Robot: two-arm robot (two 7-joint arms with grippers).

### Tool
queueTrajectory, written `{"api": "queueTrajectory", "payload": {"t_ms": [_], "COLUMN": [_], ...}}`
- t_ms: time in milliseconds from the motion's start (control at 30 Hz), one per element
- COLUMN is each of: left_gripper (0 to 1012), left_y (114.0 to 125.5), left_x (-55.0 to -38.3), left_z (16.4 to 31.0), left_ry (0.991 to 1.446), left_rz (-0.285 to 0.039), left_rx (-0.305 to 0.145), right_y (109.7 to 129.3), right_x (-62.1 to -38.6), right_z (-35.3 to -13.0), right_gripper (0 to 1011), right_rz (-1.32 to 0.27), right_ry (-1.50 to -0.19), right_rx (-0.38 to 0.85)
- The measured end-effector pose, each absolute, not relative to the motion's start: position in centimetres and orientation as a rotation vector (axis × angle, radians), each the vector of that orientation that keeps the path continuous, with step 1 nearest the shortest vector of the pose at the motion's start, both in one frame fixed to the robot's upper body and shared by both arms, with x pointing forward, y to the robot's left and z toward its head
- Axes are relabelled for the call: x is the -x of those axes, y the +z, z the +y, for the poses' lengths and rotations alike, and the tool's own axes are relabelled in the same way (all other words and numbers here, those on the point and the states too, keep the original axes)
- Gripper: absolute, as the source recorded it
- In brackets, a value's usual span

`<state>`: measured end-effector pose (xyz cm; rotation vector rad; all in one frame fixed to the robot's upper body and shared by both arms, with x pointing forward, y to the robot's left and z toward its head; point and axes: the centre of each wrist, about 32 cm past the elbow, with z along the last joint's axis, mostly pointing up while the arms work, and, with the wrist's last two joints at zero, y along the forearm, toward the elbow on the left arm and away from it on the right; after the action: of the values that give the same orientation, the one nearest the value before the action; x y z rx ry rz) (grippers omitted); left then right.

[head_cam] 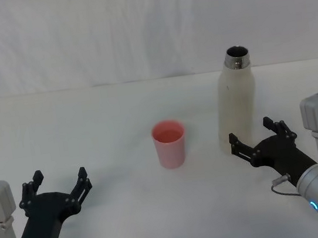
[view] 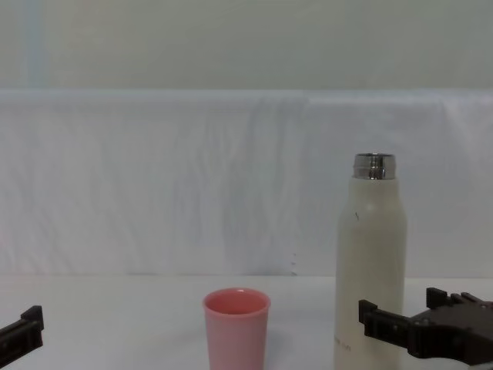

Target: Grasp the thermos with one hand and pour water into the cup lid.

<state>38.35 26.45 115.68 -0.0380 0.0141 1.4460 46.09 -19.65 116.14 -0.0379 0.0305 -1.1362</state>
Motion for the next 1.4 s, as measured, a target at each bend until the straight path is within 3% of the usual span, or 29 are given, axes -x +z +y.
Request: {"api": "queueTrajectory", "payload": {"t_ms": [1400], "left_gripper": [1001], "left_y": [115.7], "left_x": [-38.4], "left_z": [26.5], "left_ry": [1.446], "left_rz": [0.014], "left_rx": [0.038], "right_y": [116.8], "right_x": [-49.5], "right_z": [-18.8], "right_gripper": [1001], "right_rz": [0.047], "right_ry": [-1.161], "right_rx": [0.021]}}
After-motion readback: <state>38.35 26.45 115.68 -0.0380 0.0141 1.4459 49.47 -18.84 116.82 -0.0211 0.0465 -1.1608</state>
